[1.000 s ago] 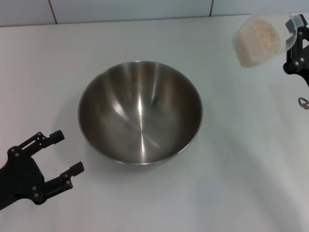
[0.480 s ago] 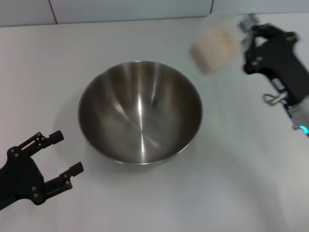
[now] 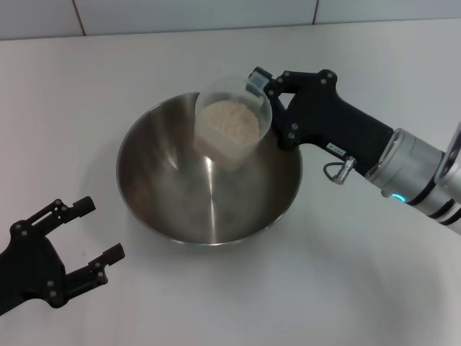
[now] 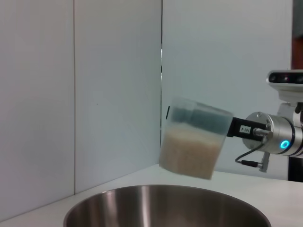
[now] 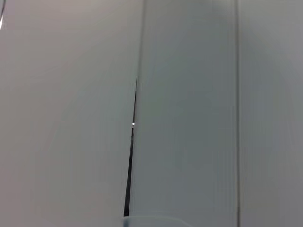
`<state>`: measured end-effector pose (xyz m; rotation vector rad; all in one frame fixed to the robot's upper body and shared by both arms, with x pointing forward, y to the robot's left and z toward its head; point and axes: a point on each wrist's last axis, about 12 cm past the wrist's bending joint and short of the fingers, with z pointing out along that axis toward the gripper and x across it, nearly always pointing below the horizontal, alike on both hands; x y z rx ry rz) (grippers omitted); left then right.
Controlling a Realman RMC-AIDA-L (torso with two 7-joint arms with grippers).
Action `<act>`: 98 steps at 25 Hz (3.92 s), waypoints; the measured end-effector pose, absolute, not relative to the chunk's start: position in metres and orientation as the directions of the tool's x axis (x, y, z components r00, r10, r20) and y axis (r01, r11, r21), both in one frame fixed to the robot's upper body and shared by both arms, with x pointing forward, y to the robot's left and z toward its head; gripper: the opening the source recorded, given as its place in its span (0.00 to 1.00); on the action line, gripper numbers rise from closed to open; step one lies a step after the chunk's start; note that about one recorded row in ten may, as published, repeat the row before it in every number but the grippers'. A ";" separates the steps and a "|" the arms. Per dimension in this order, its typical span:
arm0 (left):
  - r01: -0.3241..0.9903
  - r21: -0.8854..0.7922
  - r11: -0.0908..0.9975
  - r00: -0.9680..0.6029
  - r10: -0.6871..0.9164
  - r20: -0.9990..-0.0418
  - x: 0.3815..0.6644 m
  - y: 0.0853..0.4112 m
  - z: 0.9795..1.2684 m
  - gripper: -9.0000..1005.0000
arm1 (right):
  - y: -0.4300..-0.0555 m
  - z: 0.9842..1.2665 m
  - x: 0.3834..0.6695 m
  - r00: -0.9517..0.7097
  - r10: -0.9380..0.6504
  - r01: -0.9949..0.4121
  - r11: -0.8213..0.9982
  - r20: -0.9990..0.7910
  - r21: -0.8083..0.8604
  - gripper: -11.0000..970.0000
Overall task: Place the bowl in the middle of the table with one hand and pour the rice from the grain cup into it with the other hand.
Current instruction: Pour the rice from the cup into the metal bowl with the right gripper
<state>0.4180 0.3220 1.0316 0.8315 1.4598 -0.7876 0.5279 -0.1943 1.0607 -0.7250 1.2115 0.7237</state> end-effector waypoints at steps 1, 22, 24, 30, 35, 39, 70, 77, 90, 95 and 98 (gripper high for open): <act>0.859 0.002 0.512 -0.024 0.044 -0.999 0.418 0.322 1.032 0.80 | -0.194 1.061 0.528 0.196 0.102 -0.811 0.577 -0.975 -0.103 0.02; 0.847 0.000 0.532 -0.031 0.050 -0.998 0.419 0.322 1.029 0.80 | -0.213 1.083 0.555 0.632 -0.233 -0.609 0.442 -0.739 -0.659 0.03; 0.846 0.000 0.534 -0.033 0.052 -0.998 0.419 0.322 1.029 0.80 | -0.211 1.086 0.559 0.693 -0.273 -0.542 0.412 -0.667 -0.732 0.03; 0.830 0.005 0.557 -0.032 0.056 -0.998 0.422 0.323 1.028 0.80 | -0.203 1.094 0.568 0.834 -0.365 -0.314 0.302 -0.413 -0.900 0.03; 0.816 0.009 0.578 -0.035 0.065 -0.997 0.423 0.322 1.026 0.80 | -0.198 1.095 0.571 0.885 -0.402 -0.165 0.204 -0.236 -0.965 0.03; 0.816 0.005 0.578 -0.039 0.065 -0.997 0.422 0.322 1.025 0.80 | -0.193 1.091 0.571 0.900 -0.425 -0.044 0.131 -0.097 -0.990 0.03; 0.822 -0.015 0.569 -0.056 0.055 -0.997 0.420 0.321 1.025 0.80 | -0.168 1.076 0.549 0.755 -0.392 0.525 -0.117 0.525 -0.843 0.02; 0.821 -0.023 0.570 -0.064 0.052 -0.997 0.420 0.322 1.025 0.80 | -0.165 1.074 0.545 0.711 -0.349 0.603 -0.144 0.610 -0.785 0.02; 0.820 -0.023 0.572 -0.067 0.056 -0.996 0.421 0.323 1.025 0.80 | -0.161 1.074 0.541 0.678 -0.332 0.652 -0.141 0.656 -0.745 0.02; 0.819 -0.023 0.573 -0.067 0.056 -0.996 0.421 0.323 1.025 0.80 | -0.160 1.075 0.540 0.679 -0.339 0.650 -0.134 0.651 -0.748 0.03; 0.820 -0.023 0.573 -0.067 0.056 -0.996 0.421 0.323 1.025 0.80 | -0.158 1.075 0.540 0.695 -0.353 0.632 -0.117 0.627 -0.766 0.03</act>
